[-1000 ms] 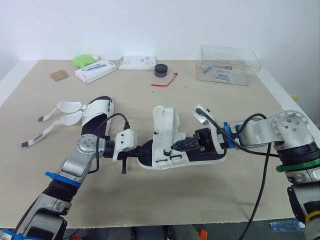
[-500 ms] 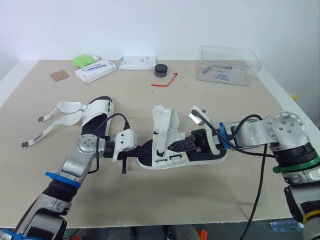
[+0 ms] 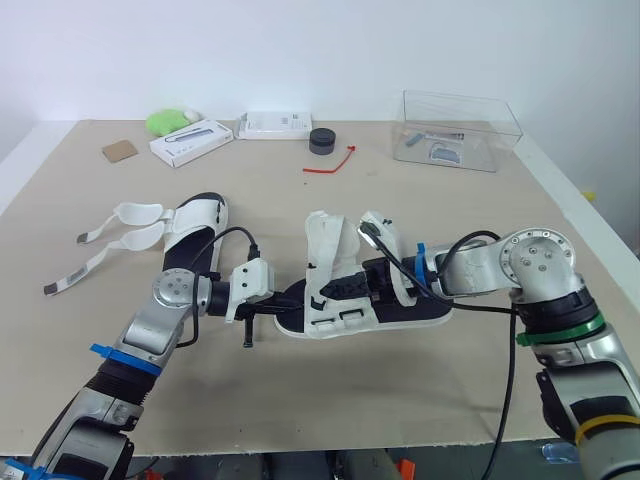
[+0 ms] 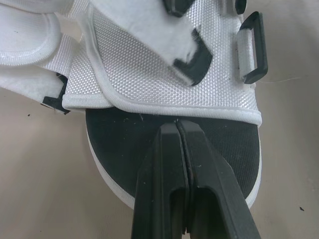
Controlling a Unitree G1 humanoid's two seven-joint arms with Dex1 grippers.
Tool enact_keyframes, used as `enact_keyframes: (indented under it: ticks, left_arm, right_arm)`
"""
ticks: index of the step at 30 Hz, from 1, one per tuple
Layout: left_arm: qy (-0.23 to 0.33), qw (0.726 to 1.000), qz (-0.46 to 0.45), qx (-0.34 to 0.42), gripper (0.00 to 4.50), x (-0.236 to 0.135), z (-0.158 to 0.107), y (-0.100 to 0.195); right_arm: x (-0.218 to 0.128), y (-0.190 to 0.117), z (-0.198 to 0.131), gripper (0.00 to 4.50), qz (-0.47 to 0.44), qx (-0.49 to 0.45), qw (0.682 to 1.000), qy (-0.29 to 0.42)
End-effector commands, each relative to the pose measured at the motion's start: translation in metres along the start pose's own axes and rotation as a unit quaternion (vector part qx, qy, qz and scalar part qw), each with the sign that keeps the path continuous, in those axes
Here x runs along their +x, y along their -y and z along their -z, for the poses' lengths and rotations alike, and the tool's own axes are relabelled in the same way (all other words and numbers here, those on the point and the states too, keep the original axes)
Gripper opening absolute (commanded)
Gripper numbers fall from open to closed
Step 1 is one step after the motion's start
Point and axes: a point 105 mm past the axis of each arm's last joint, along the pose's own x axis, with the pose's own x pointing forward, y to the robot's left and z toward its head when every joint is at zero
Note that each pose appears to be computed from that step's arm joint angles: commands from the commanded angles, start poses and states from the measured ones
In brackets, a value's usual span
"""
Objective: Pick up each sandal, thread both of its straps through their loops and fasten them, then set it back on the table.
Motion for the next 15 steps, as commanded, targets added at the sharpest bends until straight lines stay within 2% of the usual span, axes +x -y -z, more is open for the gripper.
enact_keyframes:
  ticks: [1, 5, 12, 13, 15]
  left_arm:
    - [-0.014, 1.0, -0.001, -0.01, 0.0, -0.001, 0.008, 0.003]
    - [-0.016, 1.0, 0.001, -0.007, 0.0, 0.0, 0.009, 0.004]
    - [-0.016, 1.0, -0.001, -0.008, 0.0, -0.001, 0.009, 0.002]
    - [-0.016, 1.0, -0.001, -0.008, 0.0, -0.001, 0.009, 0.002]
    - [-0.016, 1.0, -0.002, -0.008, 0.0, -0.001, 0.008, 0.002]
  right_arm:
    - [-0.005, -0.006, -0.016, 1.04, -0.008, -0.001, 0.999, 0.035]
    - [-0.002, -0.008, -0.022, 1.04, -0.02, 0.021, 0.998, 0.056]
    - [0.001, -0.013, -0.018, 1.04, -0.03, 0.036, 0.998, 0.051]
    - [0.002, -0.014, -0.017, 0.53, -0.031, 0.037, 0.998, 0.05]
    - [0.003, -0.017, -0.014, 0.53, -0.035, 0.036, 0.998, 0.046]
